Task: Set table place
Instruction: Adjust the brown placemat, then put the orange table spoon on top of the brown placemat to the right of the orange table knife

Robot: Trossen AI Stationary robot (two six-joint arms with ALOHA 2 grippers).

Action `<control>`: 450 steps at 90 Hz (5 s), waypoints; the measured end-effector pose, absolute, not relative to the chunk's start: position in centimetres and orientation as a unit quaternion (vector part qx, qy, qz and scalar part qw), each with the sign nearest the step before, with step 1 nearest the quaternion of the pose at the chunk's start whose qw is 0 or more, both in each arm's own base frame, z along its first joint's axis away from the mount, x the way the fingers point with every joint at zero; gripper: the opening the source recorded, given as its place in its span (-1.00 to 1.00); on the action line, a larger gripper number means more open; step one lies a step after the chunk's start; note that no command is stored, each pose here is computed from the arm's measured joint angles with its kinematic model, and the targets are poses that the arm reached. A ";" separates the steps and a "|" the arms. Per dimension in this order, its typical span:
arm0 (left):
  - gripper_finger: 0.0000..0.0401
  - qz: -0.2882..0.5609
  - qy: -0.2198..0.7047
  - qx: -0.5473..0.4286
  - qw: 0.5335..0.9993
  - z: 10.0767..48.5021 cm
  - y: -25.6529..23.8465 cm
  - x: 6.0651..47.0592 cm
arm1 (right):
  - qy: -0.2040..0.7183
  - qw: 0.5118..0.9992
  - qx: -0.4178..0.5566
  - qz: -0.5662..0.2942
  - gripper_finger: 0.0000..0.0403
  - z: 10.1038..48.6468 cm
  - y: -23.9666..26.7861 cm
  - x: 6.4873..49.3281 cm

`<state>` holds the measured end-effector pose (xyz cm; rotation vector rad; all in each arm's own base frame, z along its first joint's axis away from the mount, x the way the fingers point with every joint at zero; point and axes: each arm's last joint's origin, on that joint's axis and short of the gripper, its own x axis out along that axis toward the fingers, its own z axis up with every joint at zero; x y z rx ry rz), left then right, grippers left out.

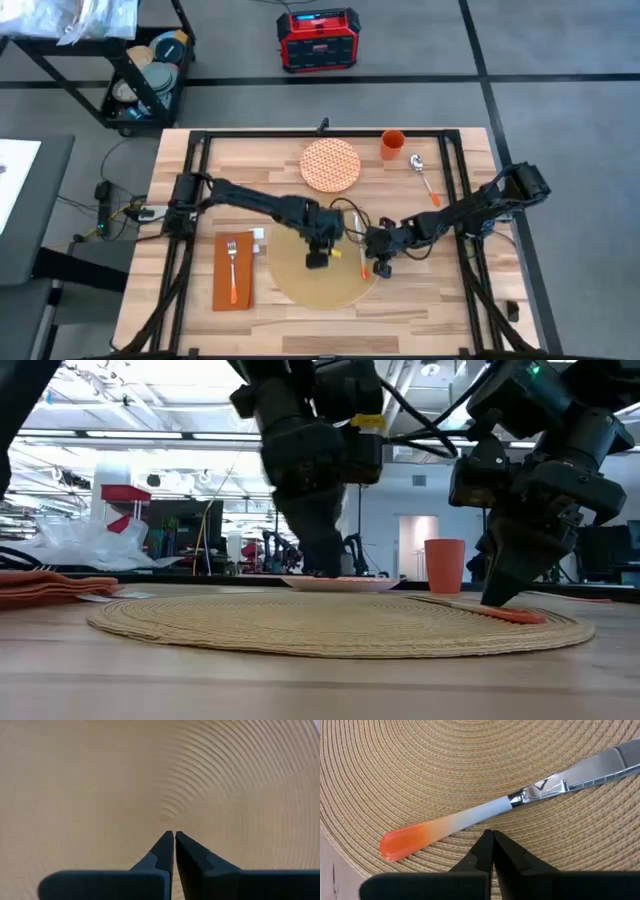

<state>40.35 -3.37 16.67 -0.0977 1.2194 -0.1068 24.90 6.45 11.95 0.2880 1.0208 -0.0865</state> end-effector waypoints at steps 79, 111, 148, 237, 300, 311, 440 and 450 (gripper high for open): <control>-1.00 -0.030 0.604 -0.077 0.793 12.8 -4.3 37.8 | 0.486 0.847 0.181 -0.113 -1.00 12.0 5.2 24.7; -1.00 -0.030 0.592 -0.077 0.802 12.8 -4.3 38.1 | 0.503 0.836 0.178 -0.128 -1.00 12.2 4.5 24.1; -1.00 -0.020 0.590 -0.081 0.803 12.8 -4.2 38.2 | 0.515 0.835 0.187 -0.053 -1.00 12.3 5.4 24.2; -1.00 -0.007 0.599 -0.090 0.795 12.7 -4.2 38.0 | 0.482 0.869 -0.104 -0.038 -1.00 18.4 -2.9 20.6; -1.00 -0.097 0.668 0.046 0.737 13.2 -3.8 36.5 | 0.485 0.866 -0.109 -0.056 -1.00 18.5 -6.0 20.0; -1.00 -0.102 0.677 0.053 0.727 13.2 -3.7 36.2 | 0.485 0.866 -0.109 -0.055 -1.00 18.5 -6.0 20.0; -1.00 0.169 0.520 0.023 0.837 29.8 5.7 32.2 | 0.462 0.676 0.376 -0.435 -0.18 15.5 -15.1 13.9; -1.00 0.170 0.532 0.030 0.829 29.7 6.4 31.8 | 0.460 0.673 0.372 -0.444 -0.21 15.8 -15.9 13.7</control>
